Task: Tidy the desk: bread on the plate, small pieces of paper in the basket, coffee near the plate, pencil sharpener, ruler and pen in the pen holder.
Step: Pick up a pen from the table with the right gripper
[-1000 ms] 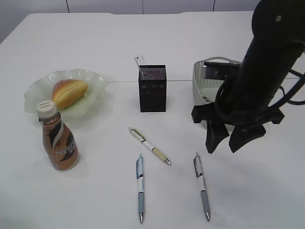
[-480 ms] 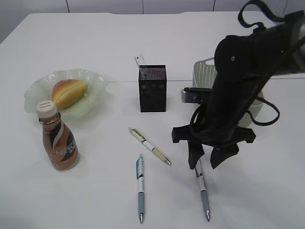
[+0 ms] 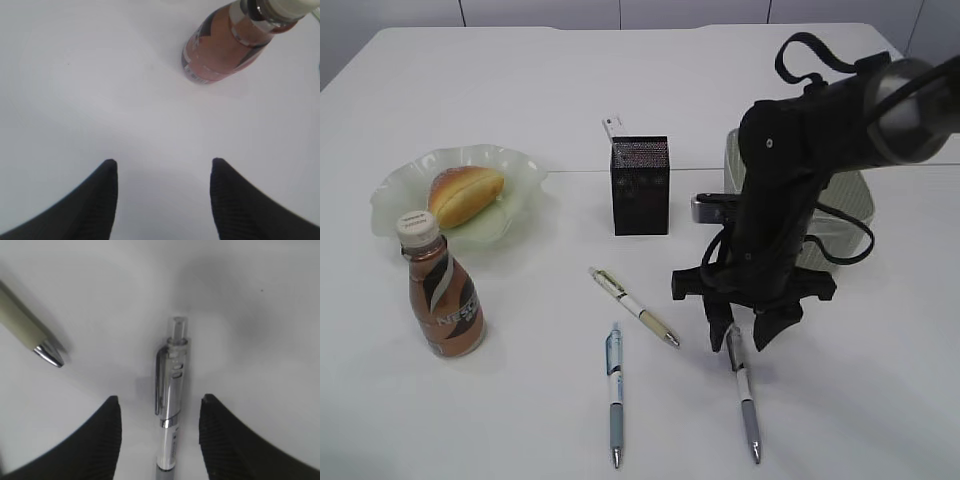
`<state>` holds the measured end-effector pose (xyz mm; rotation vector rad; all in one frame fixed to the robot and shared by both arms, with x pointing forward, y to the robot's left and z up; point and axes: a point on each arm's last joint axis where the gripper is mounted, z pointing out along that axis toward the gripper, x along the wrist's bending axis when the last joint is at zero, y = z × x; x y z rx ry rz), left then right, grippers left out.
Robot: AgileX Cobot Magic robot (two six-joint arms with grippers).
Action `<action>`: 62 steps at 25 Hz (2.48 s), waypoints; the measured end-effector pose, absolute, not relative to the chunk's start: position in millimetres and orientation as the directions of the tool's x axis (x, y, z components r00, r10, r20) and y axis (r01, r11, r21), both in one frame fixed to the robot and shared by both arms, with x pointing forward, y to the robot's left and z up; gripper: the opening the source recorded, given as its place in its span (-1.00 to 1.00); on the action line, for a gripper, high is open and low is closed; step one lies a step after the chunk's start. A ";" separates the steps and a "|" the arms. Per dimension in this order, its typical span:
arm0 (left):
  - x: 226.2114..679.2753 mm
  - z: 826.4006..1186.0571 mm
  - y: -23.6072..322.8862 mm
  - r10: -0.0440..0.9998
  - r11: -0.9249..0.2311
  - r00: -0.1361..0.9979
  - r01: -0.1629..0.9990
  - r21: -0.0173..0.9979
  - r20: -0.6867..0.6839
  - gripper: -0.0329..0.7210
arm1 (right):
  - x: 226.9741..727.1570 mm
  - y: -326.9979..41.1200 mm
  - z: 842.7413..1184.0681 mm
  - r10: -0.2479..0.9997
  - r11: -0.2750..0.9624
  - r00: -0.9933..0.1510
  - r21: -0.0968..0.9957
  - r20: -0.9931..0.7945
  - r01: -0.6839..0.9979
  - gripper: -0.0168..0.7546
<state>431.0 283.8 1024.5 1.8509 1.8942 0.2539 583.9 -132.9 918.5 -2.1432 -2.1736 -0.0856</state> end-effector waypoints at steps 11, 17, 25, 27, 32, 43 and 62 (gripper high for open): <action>431.2 1024.6 283.8 0.979 0.070 0.026 0.889 0.452 -0.204 0.24 | 585.5 -132.9 896.9 0.997 0.018 -0.013 -0.065 0.075 0.998 0.01; 431.2 1024.6 283.8 0.979 0.070 0.026 0.889 0.452 -0.204 0.24 | 586.6 -132.5 894.4 0.997 0.015 -0.011 -0.059 0.077 0.998 0.01; 431.2 1024.6 283.8 0.979 0.070 0.026 0.889 0.452 -0.204 0.24 | 587.3 -134.0 893.3 0.998 0.028 -0.025 -0.052 0.060 0.998 0.01; 431.2 1024.6 283.8 0.979 0.070 0.026 0.889 0.452 -0.204 0.24 | 587.5 -134.1 893.3 0.998 0.030 -0.027 -0.050 0.059 0.998 0.01; 431.2 1024.6 283.8 0.979 0.070 0.026 0.889 0.453 -0.204 0.24 | 587.7 -134.7 892.2 0.998 0.035 -0.032 -0.050 0.051 0.998 0.01; 431.2 1024.6 283.8 0.979 0.070 0.026 0.889 0.453 -0.204 0.24 | 588.3 -135.2 890.9 0.998 0.040 -0.038 -0.050 0.043 0.998 -0.45; 431.2 1024.6 283.8 0.979 0.070 0.026 0.889 0.453 -0.204 0.24 | 591.4 -135.2 953.6 0.990 0.085 -0.101 0.152 0.100 0.985 -0.67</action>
